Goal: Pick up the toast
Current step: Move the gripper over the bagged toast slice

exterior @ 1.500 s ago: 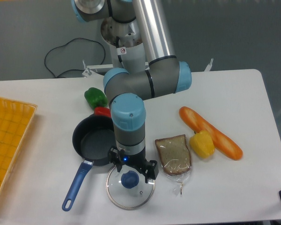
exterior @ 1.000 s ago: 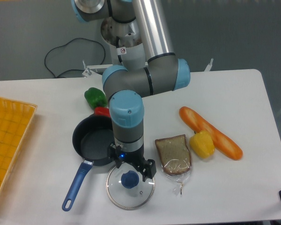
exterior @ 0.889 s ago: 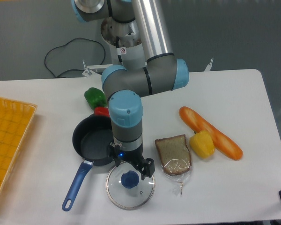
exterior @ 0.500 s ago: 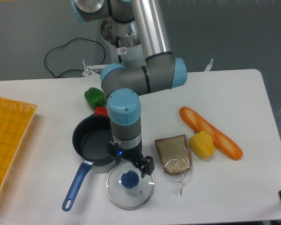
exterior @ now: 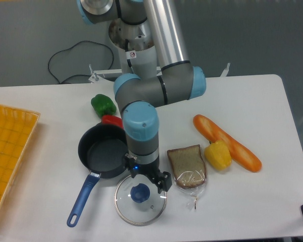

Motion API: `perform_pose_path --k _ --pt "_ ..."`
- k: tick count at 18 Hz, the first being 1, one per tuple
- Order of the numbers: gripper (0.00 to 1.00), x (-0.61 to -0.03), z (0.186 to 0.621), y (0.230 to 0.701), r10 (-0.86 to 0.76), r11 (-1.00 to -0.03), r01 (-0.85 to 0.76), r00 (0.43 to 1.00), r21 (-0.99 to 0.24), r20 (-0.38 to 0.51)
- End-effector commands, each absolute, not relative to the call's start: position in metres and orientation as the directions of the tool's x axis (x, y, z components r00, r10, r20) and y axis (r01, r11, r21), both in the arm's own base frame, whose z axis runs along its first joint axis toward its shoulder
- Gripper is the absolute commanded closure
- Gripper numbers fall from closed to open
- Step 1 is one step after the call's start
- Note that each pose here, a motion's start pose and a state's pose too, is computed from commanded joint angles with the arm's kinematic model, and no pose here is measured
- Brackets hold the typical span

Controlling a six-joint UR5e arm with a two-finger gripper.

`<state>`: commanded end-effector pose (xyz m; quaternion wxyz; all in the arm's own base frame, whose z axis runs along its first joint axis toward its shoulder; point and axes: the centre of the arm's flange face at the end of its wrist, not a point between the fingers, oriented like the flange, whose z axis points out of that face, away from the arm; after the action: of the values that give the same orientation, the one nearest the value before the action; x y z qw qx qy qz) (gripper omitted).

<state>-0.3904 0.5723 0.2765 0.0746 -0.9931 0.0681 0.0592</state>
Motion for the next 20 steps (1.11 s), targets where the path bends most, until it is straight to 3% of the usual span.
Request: perform_pose_path --k 6,12,20 --pt "0.00 -0.421 0.278 0.553 -0.120 -0.981 -0.139 0.983 -0.137 -0.138" --pt "0.00 -0.457 0.251 0.528 -0.055 -0.994 -0.066 0.992 -0.091 -0.118" --pt "0.00 -0.502 0.236 0.498 0.250 -0.960 0.242 0.967 -0.144 -0.042"
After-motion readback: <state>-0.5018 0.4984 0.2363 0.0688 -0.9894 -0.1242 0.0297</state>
